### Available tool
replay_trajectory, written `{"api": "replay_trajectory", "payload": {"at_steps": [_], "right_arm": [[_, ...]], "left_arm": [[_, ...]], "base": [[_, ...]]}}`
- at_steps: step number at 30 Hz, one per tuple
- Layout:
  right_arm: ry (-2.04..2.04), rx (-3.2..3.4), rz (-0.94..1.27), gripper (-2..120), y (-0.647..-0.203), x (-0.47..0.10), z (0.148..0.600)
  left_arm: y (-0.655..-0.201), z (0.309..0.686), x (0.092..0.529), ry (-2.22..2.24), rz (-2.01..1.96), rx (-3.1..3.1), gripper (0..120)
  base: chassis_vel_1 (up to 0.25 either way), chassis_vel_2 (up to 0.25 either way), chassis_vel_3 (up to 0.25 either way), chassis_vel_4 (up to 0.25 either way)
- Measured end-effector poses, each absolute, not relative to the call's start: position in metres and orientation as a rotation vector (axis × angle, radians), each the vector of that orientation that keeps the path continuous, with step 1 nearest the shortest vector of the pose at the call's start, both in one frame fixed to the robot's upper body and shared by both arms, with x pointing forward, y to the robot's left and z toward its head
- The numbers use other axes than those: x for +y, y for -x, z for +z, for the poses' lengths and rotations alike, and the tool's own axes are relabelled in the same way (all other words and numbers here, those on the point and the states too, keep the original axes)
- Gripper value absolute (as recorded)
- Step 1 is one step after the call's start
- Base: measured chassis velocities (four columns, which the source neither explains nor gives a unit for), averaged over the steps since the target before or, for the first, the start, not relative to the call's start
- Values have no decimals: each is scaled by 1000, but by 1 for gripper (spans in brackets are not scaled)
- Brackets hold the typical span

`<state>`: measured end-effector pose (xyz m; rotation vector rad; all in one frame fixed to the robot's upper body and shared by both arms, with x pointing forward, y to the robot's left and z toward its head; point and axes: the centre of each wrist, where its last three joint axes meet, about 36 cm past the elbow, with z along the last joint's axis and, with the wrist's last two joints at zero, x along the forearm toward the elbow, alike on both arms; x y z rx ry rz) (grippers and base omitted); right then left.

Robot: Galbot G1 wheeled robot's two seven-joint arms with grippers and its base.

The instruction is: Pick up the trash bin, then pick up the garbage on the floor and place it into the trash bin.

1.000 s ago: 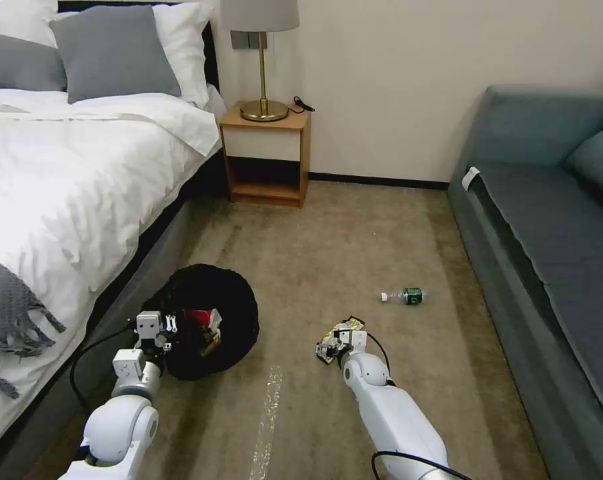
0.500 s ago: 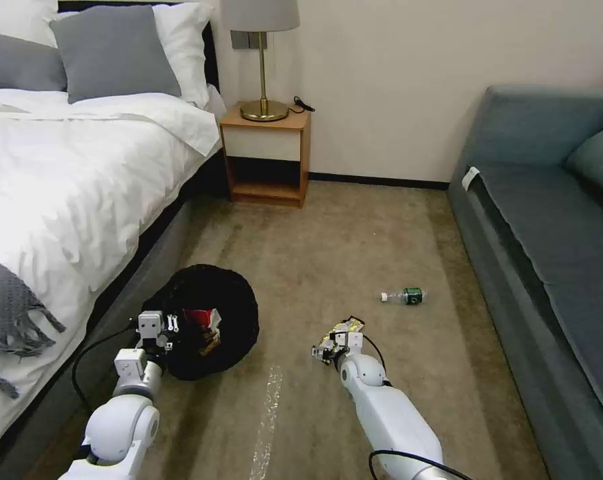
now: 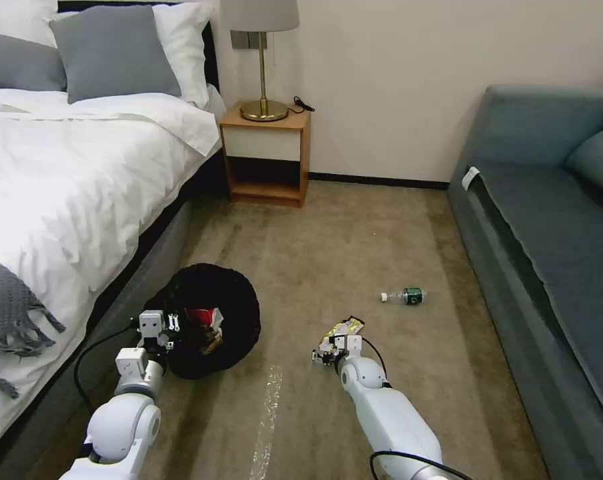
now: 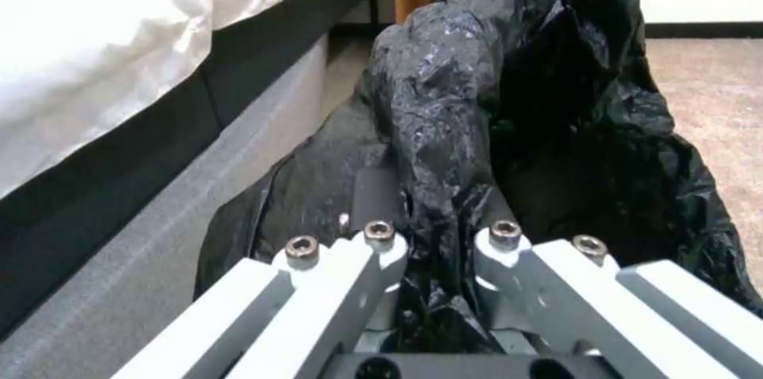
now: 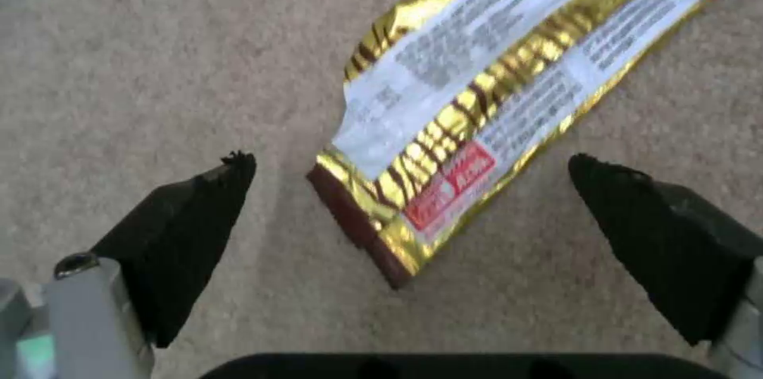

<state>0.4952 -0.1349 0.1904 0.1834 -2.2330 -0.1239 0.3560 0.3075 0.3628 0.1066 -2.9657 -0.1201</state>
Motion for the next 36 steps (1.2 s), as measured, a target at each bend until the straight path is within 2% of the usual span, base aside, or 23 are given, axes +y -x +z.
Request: {"api": "replay_trajectory", "payload": {"at_steps": [14, 36], "right_arm": [[-225, -2260, -113, 96, -499, -132, 191], [-188, -2257, -94, 98, -514, -133, 191]], "left_arm": [[-356, 360, 308, -102, -108, -2968, 4], [-352, 359, 304, -87, -103, -2974, 4]], "base": [[0, 0, 0, 0], [0, 0, 0, 0]]}}
